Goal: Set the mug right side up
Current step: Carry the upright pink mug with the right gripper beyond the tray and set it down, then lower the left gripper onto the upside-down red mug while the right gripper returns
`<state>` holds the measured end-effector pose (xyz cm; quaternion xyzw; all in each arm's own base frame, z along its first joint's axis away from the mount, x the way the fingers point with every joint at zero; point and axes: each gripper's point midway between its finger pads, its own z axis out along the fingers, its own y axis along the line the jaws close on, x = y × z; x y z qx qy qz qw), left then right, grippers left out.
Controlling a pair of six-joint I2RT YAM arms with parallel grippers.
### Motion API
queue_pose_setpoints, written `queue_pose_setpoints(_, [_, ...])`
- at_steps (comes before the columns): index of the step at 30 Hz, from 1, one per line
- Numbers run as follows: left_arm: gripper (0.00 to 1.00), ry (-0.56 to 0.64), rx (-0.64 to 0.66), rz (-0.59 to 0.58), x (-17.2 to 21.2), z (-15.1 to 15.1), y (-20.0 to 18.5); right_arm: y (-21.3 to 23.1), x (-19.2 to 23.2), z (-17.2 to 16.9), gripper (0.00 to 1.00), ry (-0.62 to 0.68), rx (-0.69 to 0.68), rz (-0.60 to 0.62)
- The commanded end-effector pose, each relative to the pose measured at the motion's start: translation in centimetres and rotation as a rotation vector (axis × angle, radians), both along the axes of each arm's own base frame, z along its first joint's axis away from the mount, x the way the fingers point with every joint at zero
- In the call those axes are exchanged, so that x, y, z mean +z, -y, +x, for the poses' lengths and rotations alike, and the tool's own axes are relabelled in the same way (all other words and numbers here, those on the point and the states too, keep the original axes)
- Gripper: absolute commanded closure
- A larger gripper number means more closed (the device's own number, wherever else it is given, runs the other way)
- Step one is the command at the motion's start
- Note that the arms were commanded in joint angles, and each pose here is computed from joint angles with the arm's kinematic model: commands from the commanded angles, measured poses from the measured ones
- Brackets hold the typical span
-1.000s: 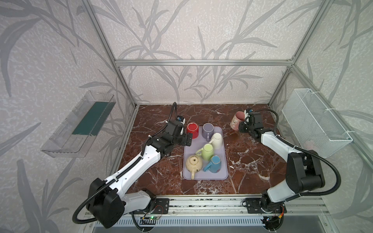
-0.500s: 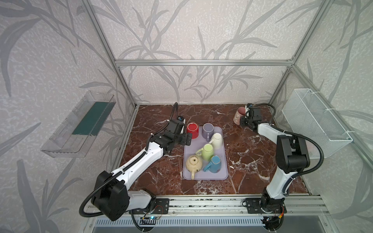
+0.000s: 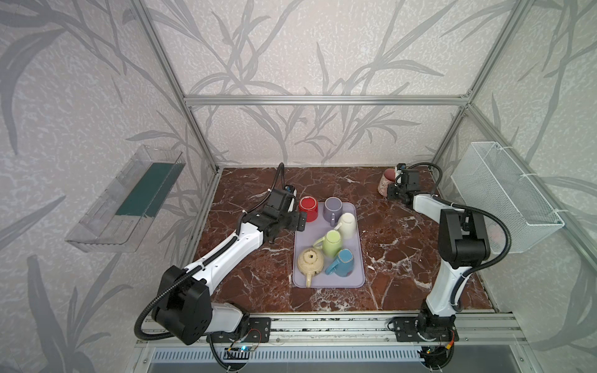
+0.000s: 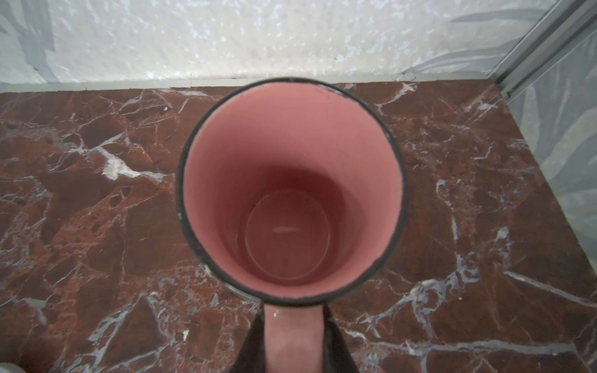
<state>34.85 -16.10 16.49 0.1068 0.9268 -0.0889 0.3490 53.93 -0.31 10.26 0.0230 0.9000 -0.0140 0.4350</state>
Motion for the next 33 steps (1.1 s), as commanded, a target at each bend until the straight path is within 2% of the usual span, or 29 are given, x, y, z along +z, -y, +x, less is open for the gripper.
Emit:
queue_pose_setpoints(1, [0.04, 0.011, -0.026, 0.003, 0.7, 0.6, 0.4, 0.8, 3.9, 1.7, 1.00, 0.129, -0.016, -0.025])
queue_pose_setpoints(6, [0.06, -0.007, -0.033, 0.020, 0.5, 0.8, 0.4, 1.2, 3.6, 0.7, 1.00, 0.128, -0.033, -0.031])
queue_pose_setpoints(16, [0.13, -0.034, -0.057, 0.056, 0.2, 0.8, 0.4, 1.1, 3.5, -0.5, 0.68, 0.124, -0.034, -0.013])
queue_pose_setpoints(28, [0.19, -0.088, -0.132, 0.068, -0.8, 1.3, 1.6, 0.8, 5.9, -3.3, 0.52, 0.169, -0.061, 0.057])
queue_pose_setpoints(33, [0.19, -0.091, -0.123, 0.070, -1.0, 1.6, 1.2, 0.3, 9.2, -5.8, 0.45, 0.231, -0.070, 0.127])
